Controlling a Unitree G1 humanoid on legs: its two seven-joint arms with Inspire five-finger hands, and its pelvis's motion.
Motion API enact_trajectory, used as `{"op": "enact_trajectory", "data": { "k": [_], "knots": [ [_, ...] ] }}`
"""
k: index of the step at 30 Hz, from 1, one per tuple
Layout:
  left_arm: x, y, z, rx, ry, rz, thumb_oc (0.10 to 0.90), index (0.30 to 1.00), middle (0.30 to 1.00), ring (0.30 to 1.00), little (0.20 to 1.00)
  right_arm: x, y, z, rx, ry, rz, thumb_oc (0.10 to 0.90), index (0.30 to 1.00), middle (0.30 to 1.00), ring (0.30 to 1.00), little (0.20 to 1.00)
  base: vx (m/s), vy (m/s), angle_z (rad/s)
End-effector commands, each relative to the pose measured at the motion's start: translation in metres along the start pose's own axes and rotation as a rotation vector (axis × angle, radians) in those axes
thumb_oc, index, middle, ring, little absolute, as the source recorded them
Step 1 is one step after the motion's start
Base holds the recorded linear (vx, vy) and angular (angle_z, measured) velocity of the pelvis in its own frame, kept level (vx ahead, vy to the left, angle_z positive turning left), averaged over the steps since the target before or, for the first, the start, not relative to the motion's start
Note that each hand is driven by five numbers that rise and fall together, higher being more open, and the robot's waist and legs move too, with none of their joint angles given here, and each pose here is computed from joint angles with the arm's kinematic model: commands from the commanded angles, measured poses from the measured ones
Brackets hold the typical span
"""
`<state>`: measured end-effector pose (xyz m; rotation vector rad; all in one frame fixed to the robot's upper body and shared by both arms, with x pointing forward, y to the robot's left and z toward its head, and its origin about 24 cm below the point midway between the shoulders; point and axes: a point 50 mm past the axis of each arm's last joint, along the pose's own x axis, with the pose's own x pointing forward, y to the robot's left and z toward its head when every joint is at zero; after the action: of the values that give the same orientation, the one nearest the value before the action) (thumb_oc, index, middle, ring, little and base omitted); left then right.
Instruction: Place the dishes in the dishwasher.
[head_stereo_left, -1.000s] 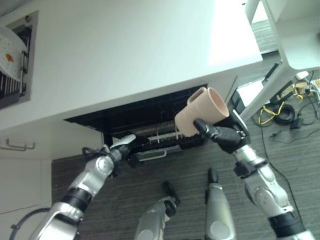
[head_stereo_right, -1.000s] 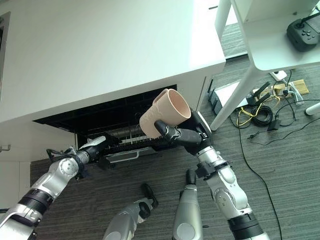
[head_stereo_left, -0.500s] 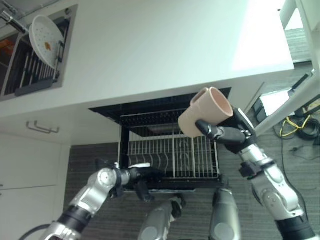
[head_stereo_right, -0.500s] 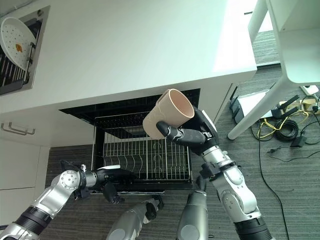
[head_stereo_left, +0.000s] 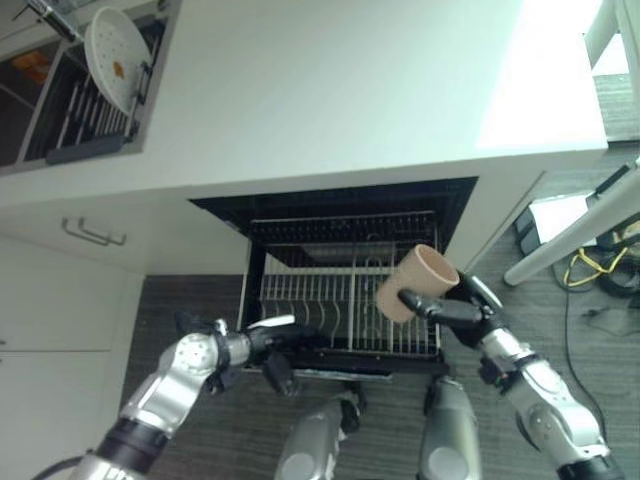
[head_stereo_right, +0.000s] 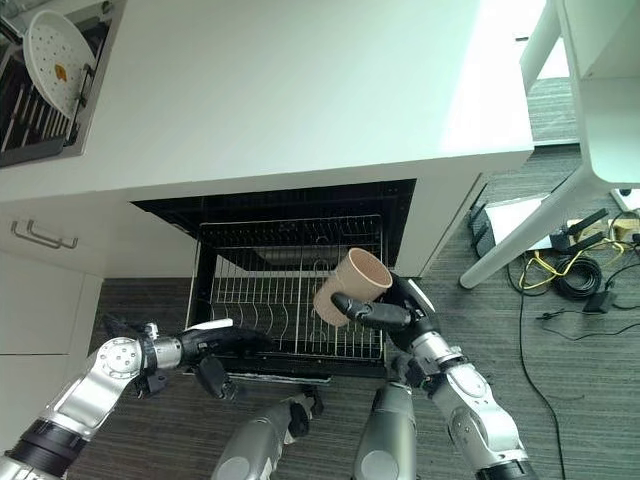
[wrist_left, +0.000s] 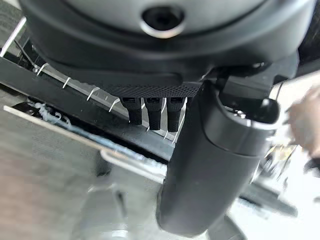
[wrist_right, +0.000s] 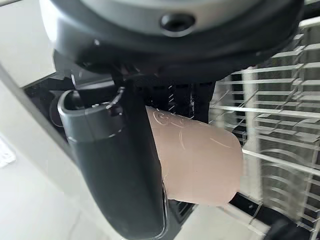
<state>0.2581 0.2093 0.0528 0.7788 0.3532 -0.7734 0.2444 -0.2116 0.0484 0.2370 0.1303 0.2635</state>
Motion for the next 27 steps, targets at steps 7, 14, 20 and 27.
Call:
{"op": "enact_trajectory", "data": {
  "k": [7,14,20,27],
  "knots": [
    [-0.030,0.045,0.041,0.242,-0.158,0.222,0.800,0.900,0.900,0.900,0.900,0.035,0.020,0.042,-0.167,-0.244,0.116,0.400,0.300,0.300,0.300,0.300,-0.01,-0.037,0.18],
    [-0.026,0.054,0.054,0.341,-0.150,0.168,0.800,0.900,0.900,0.900,0.900,0.057,0.014,0.064,-0.300,-0.272,0.093,0.400,0.300,0.300,0.300,0.300,0.00,-0.014,0.19],
    [-0.024,0.061,0.058,0.348,-0.142,0.140,0.800,0.900,0.900,0.900,0.900,0.076,0.004,0.068,-0.349,-0.219,0.003,0.400,0.300,0.300,0.300,0.300,0.01,0.028,0.21],
    [-0.029,0.064,0.060,0.364,-0.144,0.141,0.800,0.900,0.900,0.900,0.900,0.072,-0.026,0.066,-0.376,-0.204,-0.149,0.400,0.300,0.300,0.300,0.300,-0.04,0.015,0.10]
  ]
}}
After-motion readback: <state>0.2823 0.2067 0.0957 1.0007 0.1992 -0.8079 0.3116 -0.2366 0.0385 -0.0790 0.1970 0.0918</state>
